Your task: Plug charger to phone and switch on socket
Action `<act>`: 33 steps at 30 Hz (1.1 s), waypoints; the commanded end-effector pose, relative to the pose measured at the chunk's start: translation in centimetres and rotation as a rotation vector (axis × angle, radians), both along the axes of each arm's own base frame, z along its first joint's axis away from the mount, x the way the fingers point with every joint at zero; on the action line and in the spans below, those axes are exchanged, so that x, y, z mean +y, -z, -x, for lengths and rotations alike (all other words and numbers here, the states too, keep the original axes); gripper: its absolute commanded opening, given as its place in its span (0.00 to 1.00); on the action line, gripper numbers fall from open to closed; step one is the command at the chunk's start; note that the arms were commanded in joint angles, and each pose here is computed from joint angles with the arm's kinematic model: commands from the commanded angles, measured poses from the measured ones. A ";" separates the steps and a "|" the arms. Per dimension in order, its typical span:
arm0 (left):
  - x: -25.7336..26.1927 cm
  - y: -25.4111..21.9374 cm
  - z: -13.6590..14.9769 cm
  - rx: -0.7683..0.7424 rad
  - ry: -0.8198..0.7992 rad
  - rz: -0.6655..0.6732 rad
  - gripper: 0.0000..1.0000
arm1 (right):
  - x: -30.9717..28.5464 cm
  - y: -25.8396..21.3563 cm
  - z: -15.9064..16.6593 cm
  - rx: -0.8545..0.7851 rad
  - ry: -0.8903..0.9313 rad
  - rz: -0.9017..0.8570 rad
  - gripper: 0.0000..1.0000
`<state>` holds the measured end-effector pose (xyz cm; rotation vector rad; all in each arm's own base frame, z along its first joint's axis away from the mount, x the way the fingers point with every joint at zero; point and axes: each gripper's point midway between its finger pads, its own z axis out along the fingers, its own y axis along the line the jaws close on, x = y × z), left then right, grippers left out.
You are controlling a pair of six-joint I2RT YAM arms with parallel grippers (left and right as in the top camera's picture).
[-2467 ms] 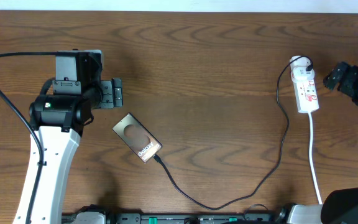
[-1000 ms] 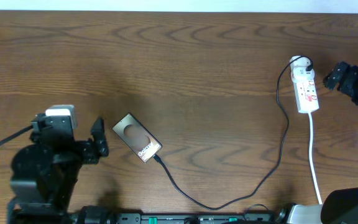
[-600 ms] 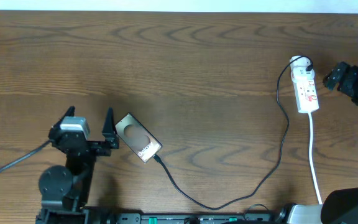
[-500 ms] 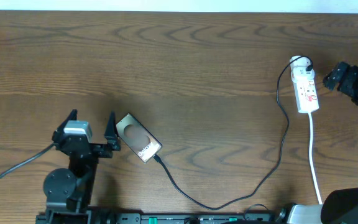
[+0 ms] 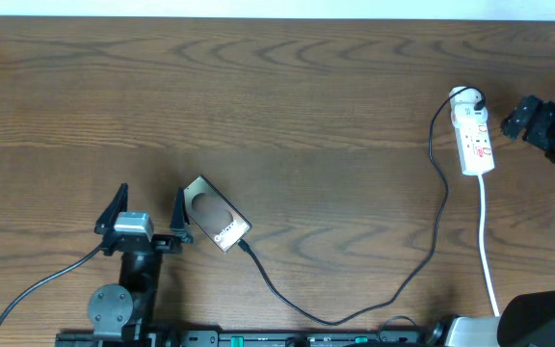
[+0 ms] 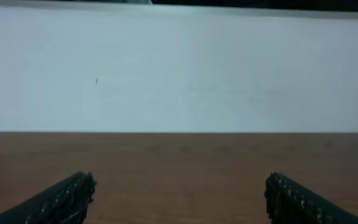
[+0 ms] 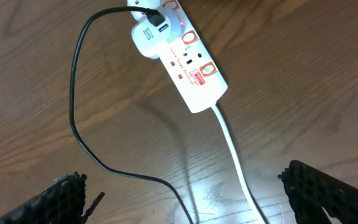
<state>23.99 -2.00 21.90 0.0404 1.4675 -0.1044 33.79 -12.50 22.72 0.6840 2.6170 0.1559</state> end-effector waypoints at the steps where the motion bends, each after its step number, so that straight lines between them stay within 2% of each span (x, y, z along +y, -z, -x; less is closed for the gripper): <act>1: -0.4 1.1 -0.3 -0.016 0.020 -0.015 0.90 | 0.3 -0.1 0.0 -0.002 0.004 -0.007 0.99; 7: -0.7 2.9 -0.5 0.037 0.037 -0.019 0.90 | 0.3 -0.1 0.0 -0.002 0.004 -0.007 0.99; 15: -1.0 8.0 -0.2 0.249 0.058 -0.027 0.89 | 0.3 -0.1 0.0 -0.002 0.004 -0.007 0.99; 33: -1.0 8.0 -0.2 0.246 0.061 -0.028 0.90 | 0.3 -0.1 0.0 -0.002 0.004 -0.007 0.99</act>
